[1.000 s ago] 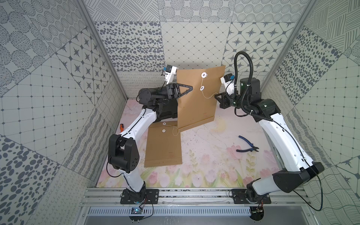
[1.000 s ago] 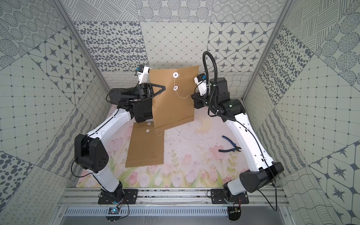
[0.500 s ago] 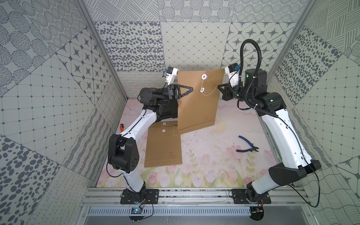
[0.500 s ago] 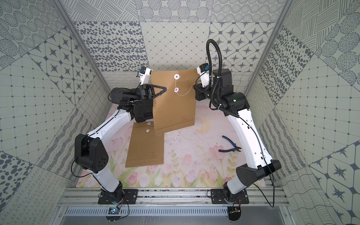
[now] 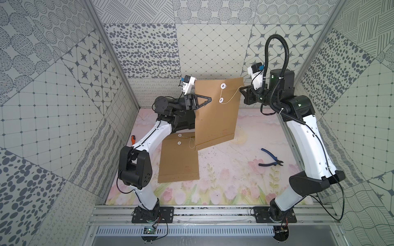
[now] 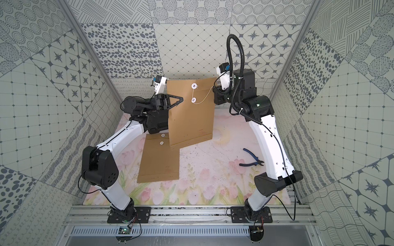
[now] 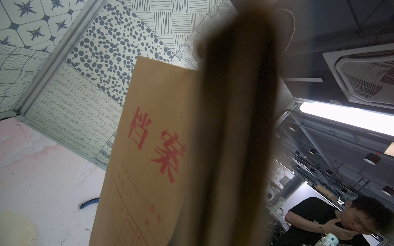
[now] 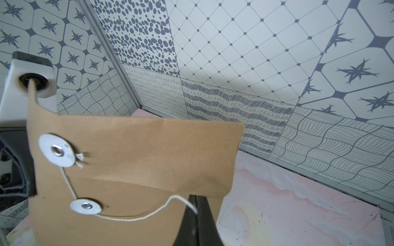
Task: Close the mouth of the file bag
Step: Close the file bag.
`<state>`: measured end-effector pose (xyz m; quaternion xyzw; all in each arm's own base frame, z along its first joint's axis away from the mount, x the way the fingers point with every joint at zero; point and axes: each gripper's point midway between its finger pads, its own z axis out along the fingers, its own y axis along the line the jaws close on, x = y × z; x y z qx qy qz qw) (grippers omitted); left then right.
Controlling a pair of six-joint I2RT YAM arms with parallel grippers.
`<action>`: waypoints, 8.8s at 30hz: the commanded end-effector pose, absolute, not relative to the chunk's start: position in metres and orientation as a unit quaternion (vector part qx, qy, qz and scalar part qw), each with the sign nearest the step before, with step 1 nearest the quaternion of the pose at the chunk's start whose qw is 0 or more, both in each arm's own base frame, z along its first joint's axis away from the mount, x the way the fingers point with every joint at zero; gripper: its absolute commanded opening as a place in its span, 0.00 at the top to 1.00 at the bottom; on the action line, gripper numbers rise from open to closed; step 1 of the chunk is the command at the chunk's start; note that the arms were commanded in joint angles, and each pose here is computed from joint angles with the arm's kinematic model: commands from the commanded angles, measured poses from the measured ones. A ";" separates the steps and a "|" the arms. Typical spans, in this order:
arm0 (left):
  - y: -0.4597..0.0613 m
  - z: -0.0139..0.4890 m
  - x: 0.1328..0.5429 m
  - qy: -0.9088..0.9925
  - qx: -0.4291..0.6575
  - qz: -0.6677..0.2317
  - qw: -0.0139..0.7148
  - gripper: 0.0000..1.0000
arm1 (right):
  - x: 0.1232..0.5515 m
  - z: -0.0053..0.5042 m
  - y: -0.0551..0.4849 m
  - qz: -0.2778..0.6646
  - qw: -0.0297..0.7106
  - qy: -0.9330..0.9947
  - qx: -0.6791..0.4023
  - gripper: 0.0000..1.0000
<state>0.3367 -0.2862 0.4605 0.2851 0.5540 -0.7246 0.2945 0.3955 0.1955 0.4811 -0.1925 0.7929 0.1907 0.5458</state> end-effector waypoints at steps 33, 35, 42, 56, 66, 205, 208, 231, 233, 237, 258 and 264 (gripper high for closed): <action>-0.269 0.457 0.343 0.574 0.251 -0.714 0.312 1.00 | 0.401 0.490 0.206 0.159 0.548 0.797 -0.200 1.00; -0.270 0.456 0.341 0.574 0.252 -0.715 0.309 1.00 | 0.404 0.492 0.206 0.157 0.551 0.795 -0.199 1.00; -0.276 0.436 0.347 0.588 0.241 -0.712 0.298 1.00 | 0.419 0.496 0.214 0.160 0.559 0.789 -0.199 1.00; -0.292 0.417 0.350 0.598 0.241 -0.714 0.274 1.00 | 0.441 0.488 0.231 0.180 0.556 0.786 -0.200 1.00; -0.289 0.424 0.354 0.598 0.234 -0.712 0.282 1.00 | 0.436 0.478 0.229 0.177 0.539 0.798 -0.204 1.00; -0.267 0.433 0.380 0.628 0.143 -0.690 0.330 1.00 | 0.302 0.436 0.382 0.345 0.436 0.748 -0.362 1.00; -0.264 0.440 0.380 0.625 0.144 -0.690 0.336 1.00 | 0.301 0.428 0.379 0.346 0.435 0.751 -0.358 1.00; -0.251 0.473 0.392 0.610 0.153 -0.684 0.371 1.00 | 0.306 0.382 0.345 0.352 0.416 0.782 -0.303 1.00; -0.251 0.472 0.393 0.610 0.153 -0.682 0.372 1.00 | 0.305 0.385 0.342 0.354 0.426 0.775 -0.303 1.00; -0.250 0.467 0.396 0.615 0.150 -0.680 0.370 1.00 | 0.300 0.402 0.336 0.372 0.453 0.751 -0.303 1.00; -0.246 0.485 0.385 0.598 0.159 -0.690 0.374 1.00 | 0.327 0.375 0.310 0.376 0.439 0.781 -0.234 1.00; -0.246 0.486 0.372 0.593 0.168 -0.701 0.360 1.00 | 0.356 0.362 0.290 0.349 0.434 0.804 -0.206 1.00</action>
